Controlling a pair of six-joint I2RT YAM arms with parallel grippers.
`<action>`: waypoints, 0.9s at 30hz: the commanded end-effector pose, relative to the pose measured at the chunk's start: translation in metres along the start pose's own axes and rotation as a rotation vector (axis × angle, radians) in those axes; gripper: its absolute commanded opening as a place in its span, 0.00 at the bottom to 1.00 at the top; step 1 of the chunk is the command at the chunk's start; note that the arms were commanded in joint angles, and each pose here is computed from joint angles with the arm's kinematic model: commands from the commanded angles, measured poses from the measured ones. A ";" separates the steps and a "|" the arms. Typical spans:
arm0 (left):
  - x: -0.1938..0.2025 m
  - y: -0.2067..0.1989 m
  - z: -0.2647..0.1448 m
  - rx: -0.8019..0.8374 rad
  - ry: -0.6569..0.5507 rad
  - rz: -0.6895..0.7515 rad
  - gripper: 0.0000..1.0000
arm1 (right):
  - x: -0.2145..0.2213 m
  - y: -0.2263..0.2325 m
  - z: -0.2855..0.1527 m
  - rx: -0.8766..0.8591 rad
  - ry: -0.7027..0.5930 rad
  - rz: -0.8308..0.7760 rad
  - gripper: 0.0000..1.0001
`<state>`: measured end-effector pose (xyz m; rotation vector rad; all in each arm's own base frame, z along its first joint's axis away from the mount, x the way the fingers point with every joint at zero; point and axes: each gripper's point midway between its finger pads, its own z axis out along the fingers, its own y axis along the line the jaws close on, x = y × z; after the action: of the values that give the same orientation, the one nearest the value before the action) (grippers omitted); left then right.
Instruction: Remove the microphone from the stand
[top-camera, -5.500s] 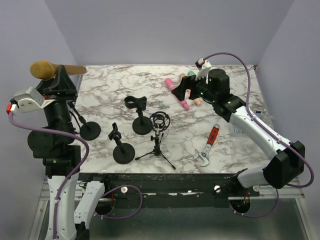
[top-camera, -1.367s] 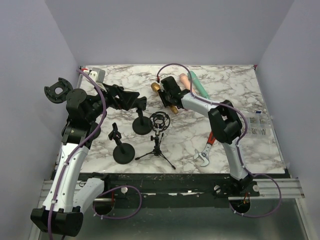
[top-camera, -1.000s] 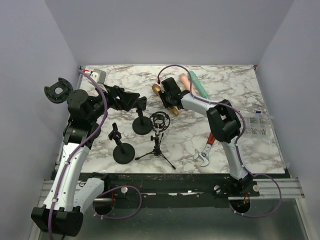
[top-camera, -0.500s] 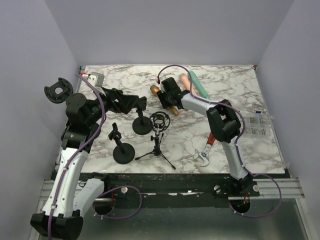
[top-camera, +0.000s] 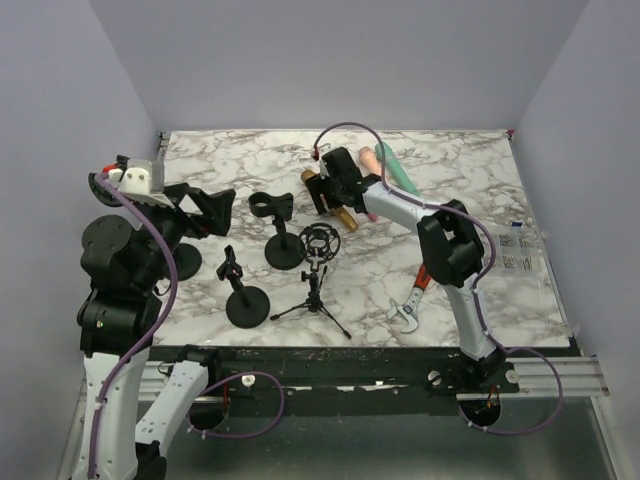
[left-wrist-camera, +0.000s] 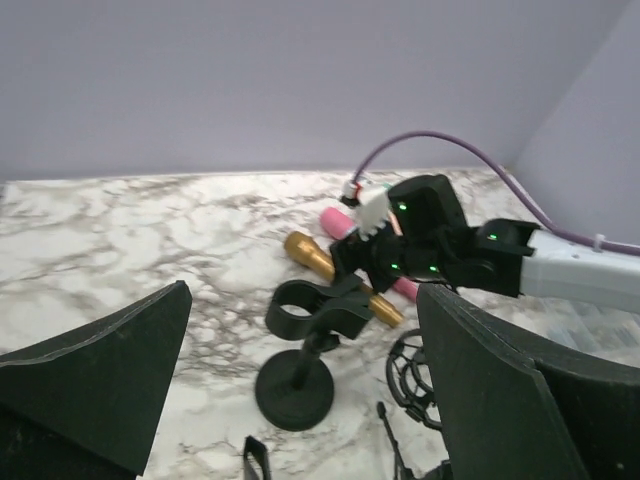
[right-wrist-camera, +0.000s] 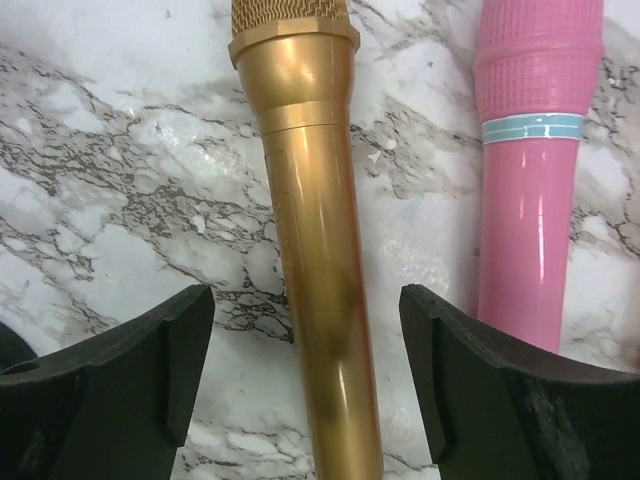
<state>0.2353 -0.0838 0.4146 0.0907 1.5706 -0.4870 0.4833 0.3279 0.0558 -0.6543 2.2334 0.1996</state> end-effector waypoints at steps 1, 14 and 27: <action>-0.012 0.038 -0.030 -0.251 -0.003 0.068 0.99 | -0.048 -0.006 -0.046 0.017 -0.094 0.059 0.85; -0.034 0.083 -0.031 -0.553 0.038 0.009 0.99 | -0.045 0.019 -0.148 -0.168 -0.235 0.232 0.92; 0.021 0.160 -0.014 -0.863 0.148 -0.175 0.67 | -0.025 -0.019 -0.225 -0.052 -0.562 0.349 0.93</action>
<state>0.2826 0.0367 0.3574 -0.5813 1.8646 0.0406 0.3543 0.2532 0.1832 -0.3084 1.9843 0.5018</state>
